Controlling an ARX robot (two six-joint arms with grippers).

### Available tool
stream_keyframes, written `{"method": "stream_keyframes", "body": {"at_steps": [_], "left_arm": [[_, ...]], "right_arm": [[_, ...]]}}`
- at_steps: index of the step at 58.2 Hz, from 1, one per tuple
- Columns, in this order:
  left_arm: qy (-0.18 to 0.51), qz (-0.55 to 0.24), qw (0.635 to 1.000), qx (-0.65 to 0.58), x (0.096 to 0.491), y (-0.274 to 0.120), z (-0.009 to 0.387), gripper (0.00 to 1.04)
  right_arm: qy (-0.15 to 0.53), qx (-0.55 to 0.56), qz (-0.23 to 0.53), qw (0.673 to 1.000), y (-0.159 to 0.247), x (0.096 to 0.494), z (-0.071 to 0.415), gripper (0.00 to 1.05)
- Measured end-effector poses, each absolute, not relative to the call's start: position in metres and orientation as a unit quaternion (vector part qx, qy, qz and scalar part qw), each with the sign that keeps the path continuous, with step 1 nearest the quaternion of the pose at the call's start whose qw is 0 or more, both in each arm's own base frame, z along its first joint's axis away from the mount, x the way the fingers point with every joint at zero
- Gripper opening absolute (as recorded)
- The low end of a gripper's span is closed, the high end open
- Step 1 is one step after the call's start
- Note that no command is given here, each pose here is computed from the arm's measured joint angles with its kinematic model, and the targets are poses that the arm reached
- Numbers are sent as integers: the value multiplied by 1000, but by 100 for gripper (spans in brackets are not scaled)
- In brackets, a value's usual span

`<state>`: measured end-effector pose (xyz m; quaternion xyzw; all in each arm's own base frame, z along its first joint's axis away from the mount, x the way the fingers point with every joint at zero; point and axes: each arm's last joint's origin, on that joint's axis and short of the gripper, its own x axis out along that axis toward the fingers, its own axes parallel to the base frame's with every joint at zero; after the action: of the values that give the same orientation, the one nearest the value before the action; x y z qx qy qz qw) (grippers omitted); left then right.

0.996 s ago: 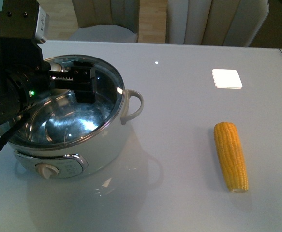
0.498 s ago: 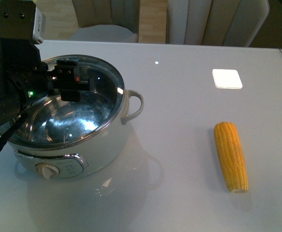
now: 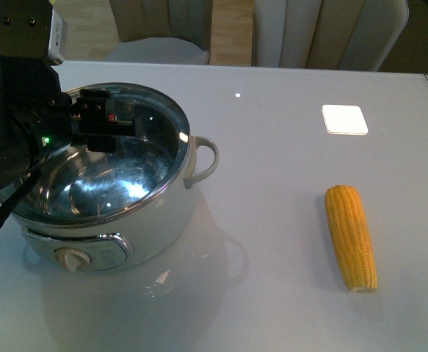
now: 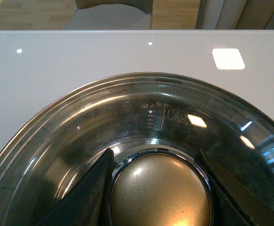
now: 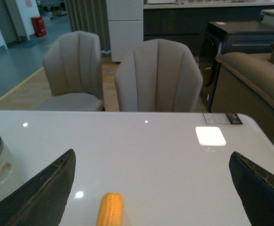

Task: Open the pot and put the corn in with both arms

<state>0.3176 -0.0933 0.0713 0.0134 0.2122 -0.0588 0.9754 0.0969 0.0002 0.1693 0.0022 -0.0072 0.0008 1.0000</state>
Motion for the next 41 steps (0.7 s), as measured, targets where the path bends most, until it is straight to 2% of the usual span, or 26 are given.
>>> {"method": "stream_keyframes", "body": {"at_steps": [12, 29, 41], "left_arm": [[211, -60, 975, 20, 317, -92, 77, 45], [186, -62, 980, 22, 316, -87, 114, 45], [160, -52, 986, 12, 316, -70, 134, 45]], "right_arm": [[-7, 2, 1, 1000, 0, 97, 169, 96], [-7, 2, 1, 1000, 0, 97, 169, 96], [-7, 2, 1, 1000, 0, 97, 169, 96]]}}
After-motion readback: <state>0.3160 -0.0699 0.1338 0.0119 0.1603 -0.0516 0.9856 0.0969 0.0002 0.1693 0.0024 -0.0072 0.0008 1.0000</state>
